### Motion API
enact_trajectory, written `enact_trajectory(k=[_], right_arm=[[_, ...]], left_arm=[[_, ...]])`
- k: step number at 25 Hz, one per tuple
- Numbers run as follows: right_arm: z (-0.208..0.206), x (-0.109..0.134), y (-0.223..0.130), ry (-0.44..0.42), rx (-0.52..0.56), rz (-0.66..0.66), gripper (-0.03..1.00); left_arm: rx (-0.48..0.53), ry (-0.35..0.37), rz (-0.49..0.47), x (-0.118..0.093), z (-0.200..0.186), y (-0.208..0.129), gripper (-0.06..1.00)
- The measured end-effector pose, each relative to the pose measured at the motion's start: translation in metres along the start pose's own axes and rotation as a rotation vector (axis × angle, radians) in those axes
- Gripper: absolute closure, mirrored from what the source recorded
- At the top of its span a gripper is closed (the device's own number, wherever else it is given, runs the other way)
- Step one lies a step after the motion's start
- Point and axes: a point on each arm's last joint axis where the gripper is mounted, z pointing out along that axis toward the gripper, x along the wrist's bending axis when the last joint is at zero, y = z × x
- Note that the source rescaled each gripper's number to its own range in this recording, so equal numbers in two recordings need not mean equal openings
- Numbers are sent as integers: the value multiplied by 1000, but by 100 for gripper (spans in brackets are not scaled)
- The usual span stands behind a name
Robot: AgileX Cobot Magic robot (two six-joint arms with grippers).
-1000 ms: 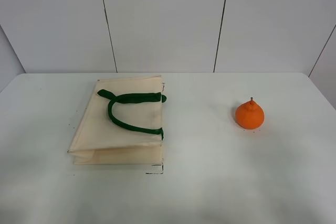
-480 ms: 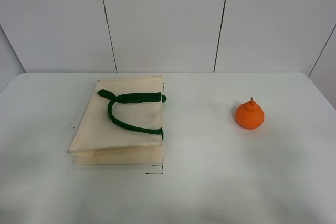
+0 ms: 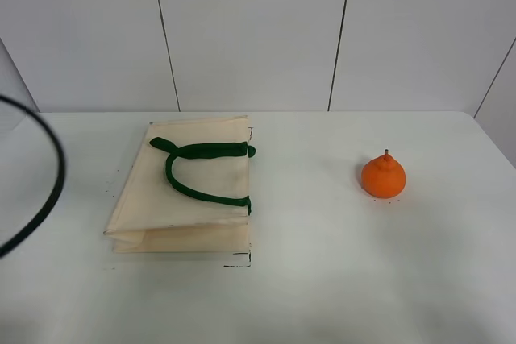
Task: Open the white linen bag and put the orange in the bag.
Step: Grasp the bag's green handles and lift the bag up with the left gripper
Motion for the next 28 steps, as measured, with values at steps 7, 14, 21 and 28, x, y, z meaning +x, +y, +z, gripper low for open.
enact_trajectory(k=[7,14,21,28], right_arm=[[0,0,0,0,0,0,-3],[0,0,0,0,0,0,-3],[0,0,0,0,0,0,-3],[0,0,0,0,0,0,-3]], left_arm=[[204,-2,17,-6,81,106,-6],[261,-47,-28,-16,160,188,-6],[311,-65,-54,-50,220,217,-6],[365,-104,23,-125,258,203,-6]])
